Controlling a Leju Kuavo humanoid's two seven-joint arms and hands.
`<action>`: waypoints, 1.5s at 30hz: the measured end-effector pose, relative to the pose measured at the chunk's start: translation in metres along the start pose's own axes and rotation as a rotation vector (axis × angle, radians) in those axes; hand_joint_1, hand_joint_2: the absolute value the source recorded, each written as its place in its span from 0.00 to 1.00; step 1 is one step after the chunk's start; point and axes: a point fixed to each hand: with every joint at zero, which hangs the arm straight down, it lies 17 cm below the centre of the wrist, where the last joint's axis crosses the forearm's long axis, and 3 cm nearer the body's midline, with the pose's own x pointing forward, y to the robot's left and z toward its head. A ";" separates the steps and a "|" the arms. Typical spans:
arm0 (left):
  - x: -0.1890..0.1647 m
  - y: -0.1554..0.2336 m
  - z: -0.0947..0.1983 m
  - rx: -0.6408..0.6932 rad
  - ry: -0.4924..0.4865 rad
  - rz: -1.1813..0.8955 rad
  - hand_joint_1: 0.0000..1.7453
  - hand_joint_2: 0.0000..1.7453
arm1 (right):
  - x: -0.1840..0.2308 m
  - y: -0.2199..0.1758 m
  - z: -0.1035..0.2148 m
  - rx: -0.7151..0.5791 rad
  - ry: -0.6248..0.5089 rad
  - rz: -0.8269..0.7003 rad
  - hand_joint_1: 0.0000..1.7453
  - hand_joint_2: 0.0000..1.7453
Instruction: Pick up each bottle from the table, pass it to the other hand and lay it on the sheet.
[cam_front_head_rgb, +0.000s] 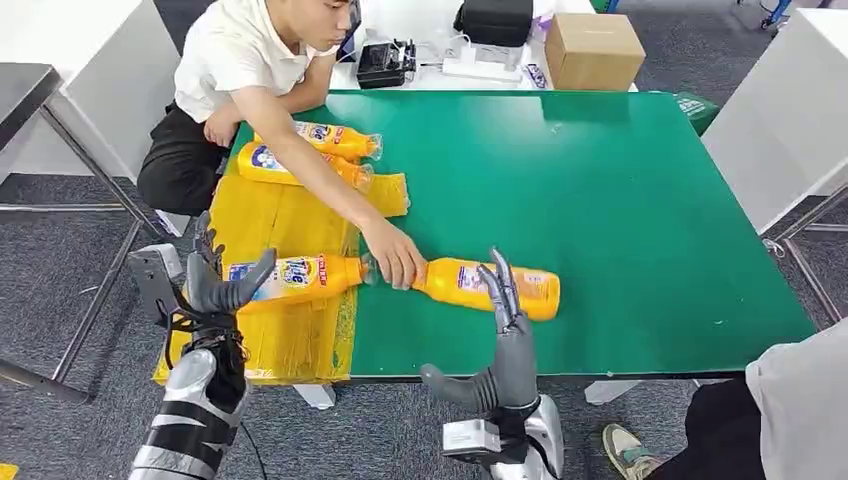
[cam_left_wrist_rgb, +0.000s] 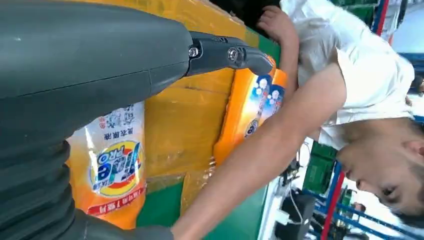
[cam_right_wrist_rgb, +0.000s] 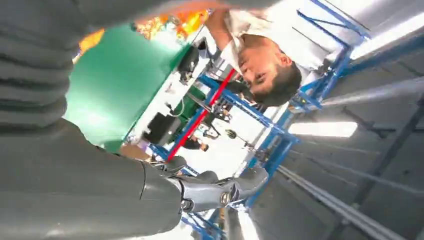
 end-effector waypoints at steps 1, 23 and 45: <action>-0.001 -0.002 0.004 -0.019 0.002 0.000 0.00 1.00 | -0.005 0.002 0.003 0.029 0.006 0.057 0.00 1.00; 0.030 -0.066 0.068 -0.219 -0.200 -0.177 0.00 1.00 | -0.310 -0.066 0.085 0.659 0.478 0.775 0.00 1.00; 0.030 -0.109 0.073 -0.306 -0.198 -0.116 0.00 1.00 | -0.325 -0.027 0.088 0.767 0.532 0.645 0.00 1.00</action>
